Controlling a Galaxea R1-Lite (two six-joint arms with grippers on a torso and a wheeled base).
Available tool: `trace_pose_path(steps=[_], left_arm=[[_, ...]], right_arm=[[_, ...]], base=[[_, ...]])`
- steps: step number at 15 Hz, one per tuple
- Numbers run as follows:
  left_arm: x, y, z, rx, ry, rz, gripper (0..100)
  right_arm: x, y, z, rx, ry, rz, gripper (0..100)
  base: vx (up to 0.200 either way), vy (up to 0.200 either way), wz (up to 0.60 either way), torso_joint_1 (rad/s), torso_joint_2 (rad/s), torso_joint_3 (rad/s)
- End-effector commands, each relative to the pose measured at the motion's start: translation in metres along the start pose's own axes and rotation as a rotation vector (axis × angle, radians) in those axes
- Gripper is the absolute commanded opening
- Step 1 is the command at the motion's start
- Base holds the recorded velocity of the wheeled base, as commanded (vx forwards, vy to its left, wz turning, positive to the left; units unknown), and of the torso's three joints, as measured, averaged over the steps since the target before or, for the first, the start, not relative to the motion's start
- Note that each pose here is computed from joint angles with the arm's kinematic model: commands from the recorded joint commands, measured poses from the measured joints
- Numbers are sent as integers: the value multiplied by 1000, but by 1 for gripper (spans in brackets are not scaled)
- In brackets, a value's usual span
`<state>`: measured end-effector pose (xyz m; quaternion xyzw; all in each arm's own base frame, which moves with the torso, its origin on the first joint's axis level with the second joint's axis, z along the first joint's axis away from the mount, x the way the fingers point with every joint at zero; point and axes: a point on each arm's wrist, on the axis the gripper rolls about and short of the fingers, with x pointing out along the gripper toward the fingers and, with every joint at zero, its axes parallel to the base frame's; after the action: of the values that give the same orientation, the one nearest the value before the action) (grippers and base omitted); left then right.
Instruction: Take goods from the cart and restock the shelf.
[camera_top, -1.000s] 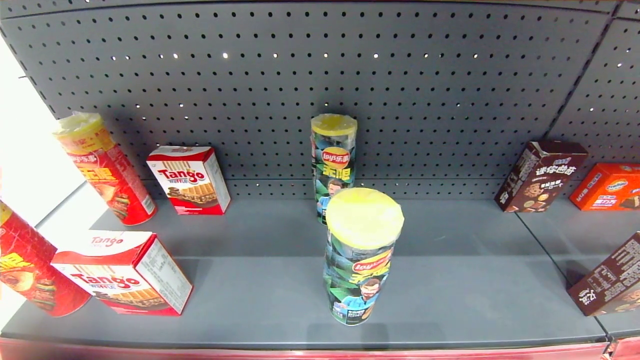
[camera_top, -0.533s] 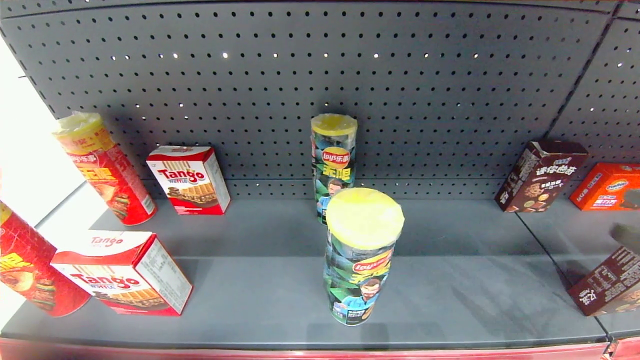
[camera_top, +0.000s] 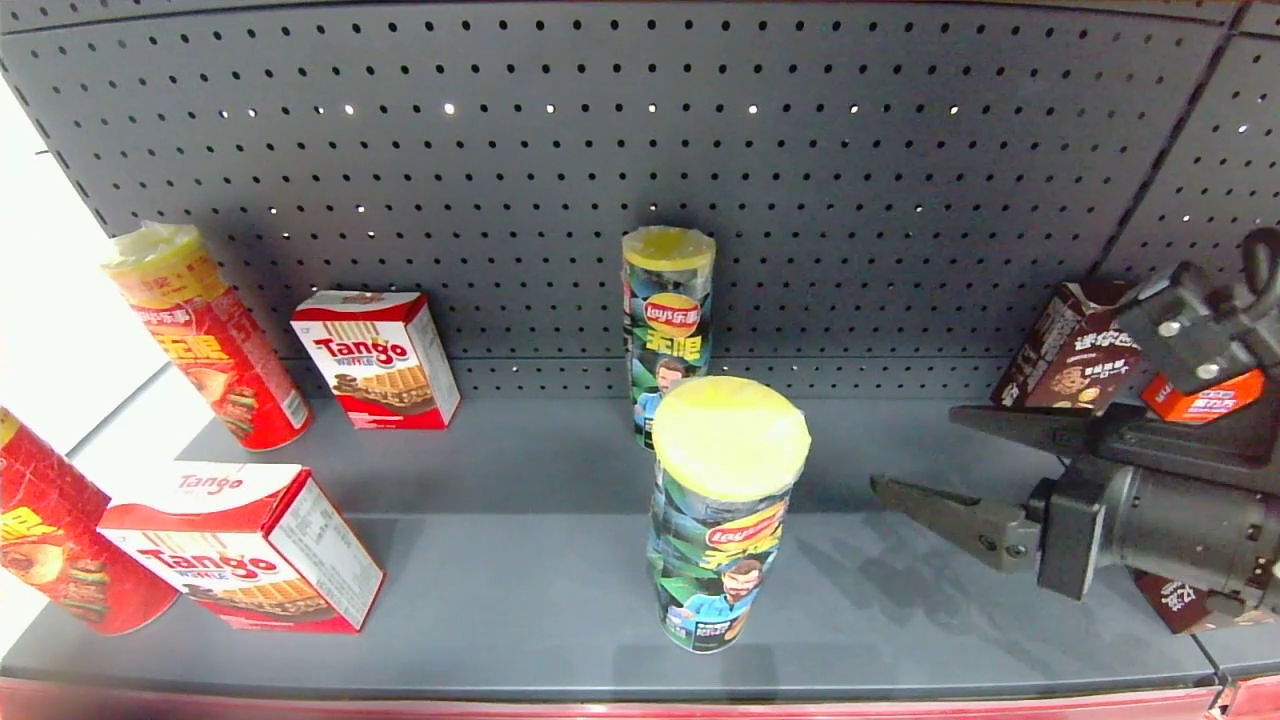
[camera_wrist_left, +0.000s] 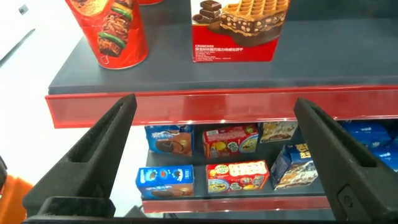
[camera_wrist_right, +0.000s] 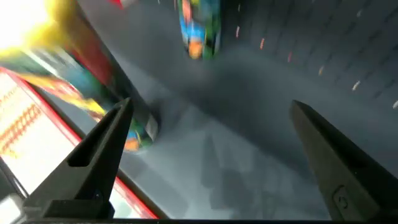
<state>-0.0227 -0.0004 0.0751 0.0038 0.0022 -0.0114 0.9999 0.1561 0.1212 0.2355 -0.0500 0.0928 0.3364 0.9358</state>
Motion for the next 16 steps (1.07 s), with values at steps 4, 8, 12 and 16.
trace_pose_path(steps=[4,8,12,16], left_arm=[[0,0,0,-3,3,3,100],[0,0,0,-3,3,1,100],[0,0,0,-3,3,0,100],[0,0,1,-3,2,0,100]], right_arm=[[32,0,-25,1,138,2,100],[55,1,-34,1,194,10,100],[76,1,-28,1,183,12,100],[81,10,-30,-9,192,44,100]], base=[[0,0,0,0,0,0],[0,0,0,0,0,0],[0,0,0,0,0,0],[0,0,0,0,0,0]])
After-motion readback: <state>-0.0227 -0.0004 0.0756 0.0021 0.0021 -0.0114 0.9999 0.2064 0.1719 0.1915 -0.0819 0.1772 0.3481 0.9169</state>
